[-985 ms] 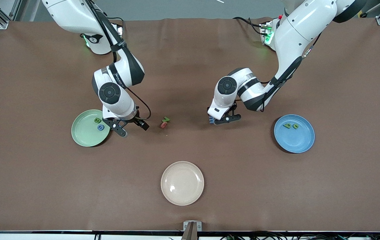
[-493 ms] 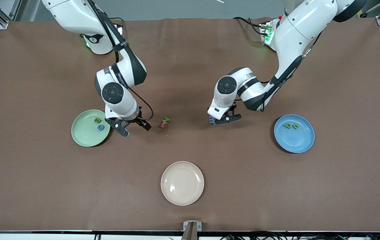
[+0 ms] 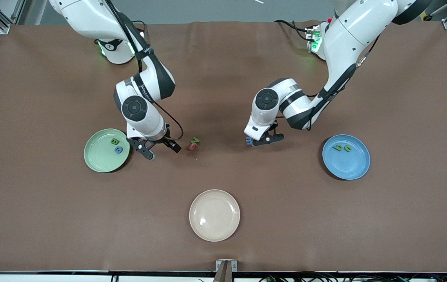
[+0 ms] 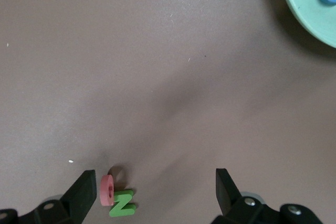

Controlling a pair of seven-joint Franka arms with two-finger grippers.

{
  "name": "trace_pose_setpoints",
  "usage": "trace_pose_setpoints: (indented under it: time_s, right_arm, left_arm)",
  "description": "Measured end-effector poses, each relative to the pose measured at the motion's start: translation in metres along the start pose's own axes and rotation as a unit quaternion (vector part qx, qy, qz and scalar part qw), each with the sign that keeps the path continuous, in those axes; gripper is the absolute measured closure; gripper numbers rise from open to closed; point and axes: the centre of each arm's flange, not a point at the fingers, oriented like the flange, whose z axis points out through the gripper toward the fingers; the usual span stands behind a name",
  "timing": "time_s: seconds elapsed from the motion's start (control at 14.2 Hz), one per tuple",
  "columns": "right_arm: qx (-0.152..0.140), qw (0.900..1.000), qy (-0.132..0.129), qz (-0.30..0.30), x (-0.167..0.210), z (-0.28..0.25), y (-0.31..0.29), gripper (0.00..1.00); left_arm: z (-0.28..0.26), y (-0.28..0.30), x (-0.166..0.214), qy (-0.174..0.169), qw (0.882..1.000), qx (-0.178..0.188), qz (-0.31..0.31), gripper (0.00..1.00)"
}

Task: Sort upper and lower case letters into plates
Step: 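Carry the x to the blue plate while the right gripper grasps the pink Q, then release the x on the blue plate while the right gripper lifts the Q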

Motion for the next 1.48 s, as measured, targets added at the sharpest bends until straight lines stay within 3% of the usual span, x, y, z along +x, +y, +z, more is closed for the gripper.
trace_pose_setpoints:
  time_s: [0.21, 0.56, 1.06, 1.27, 1.41, 1.48]
  right_arm:
    - [0.002, 1.0, 0.0, 0.001, -0.005, 0.005, -0.004, 0.0]
    - [0.009, 1.0, 0.003, -0.013, -0.03, 0.023, -0.03, 0.0]
    - [0.016, 1.0, 0.008, -0.023, -0.043, 0.05, -0.04, 0.06]
    - [0.013, 1.0, 0.008, -0.028, -0.049, 0.059, -0.041, 0.33]
    - [0.013, 0.999, 0.008, -0.029, -0.05, 0.061, -0.042, 0.39]
    - [0.014, 0.999, 0.008, -0.029, -0.05, 0.061, -0.042, 0.52]
  left_arm:
    - [-0.002, -0.003, 0.005, 0.004, 1.0, 0.001, 0.009, 0.72]
    - [-0.041, -0.045, 0.04, 0.003, 0.997, 0.054, 0.054, 0.72]
    - [-0.072, -0.192, 0.102, -0.032, 0.992, 0.03, 0.121, 0.72]
    - [-0.067, -0.21, 0.105, -0.022, 0.988, 0.05, 0.143, 0.72]
    - [-0.066, -0.22, 0.111, -0.016, 0.986, 0.059, 0.157, 0.72]
    - [-0.066, -0.231, 0.117, -0.016, 0.985, 0.058, 0.164, 0.72]
